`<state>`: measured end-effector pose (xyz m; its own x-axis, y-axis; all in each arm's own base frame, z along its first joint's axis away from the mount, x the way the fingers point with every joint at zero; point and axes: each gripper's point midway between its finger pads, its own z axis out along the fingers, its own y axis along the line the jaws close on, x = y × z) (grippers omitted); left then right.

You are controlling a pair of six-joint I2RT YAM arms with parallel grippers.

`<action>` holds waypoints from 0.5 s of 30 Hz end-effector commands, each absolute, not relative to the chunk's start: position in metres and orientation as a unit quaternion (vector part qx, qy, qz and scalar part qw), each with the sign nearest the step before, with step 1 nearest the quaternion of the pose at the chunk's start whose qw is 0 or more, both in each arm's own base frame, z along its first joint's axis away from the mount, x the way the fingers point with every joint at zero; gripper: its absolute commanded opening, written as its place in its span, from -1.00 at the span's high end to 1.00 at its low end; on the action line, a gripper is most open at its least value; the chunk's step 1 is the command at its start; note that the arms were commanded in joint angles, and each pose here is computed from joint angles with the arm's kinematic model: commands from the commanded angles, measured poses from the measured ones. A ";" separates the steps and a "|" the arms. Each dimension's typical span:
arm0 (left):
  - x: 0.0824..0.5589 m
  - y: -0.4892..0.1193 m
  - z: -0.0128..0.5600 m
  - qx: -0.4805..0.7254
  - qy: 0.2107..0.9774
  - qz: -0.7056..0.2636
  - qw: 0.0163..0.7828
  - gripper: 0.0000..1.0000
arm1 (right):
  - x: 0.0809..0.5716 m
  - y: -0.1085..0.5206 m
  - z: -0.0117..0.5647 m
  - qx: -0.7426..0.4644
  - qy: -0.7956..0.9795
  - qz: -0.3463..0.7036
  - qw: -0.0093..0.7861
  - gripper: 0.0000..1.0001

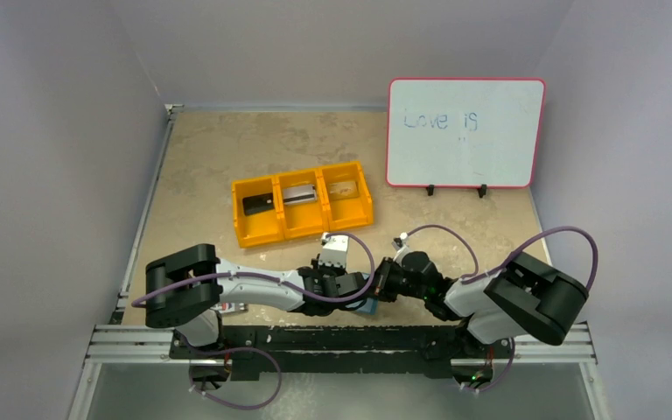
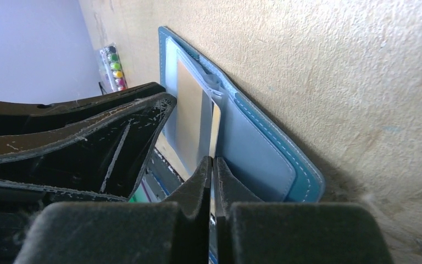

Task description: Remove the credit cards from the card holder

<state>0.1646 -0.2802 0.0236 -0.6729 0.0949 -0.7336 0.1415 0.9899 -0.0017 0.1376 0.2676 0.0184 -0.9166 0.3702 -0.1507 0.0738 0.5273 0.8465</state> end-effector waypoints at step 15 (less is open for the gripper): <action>0.147 -0.238 -0.006 0.104 0.930 0.054 0.349 0.66 | 0.128 0.244 0.003 0.155 0.877 0.427 0.155 1.00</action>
<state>0.1652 -0.2786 0.0236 -0.6695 0.0924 -0.7370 0.1339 0.9910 0.0026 0.1304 0.2575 0.0186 -0.9100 0.3941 -0.1286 0.1021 0.5138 0.8518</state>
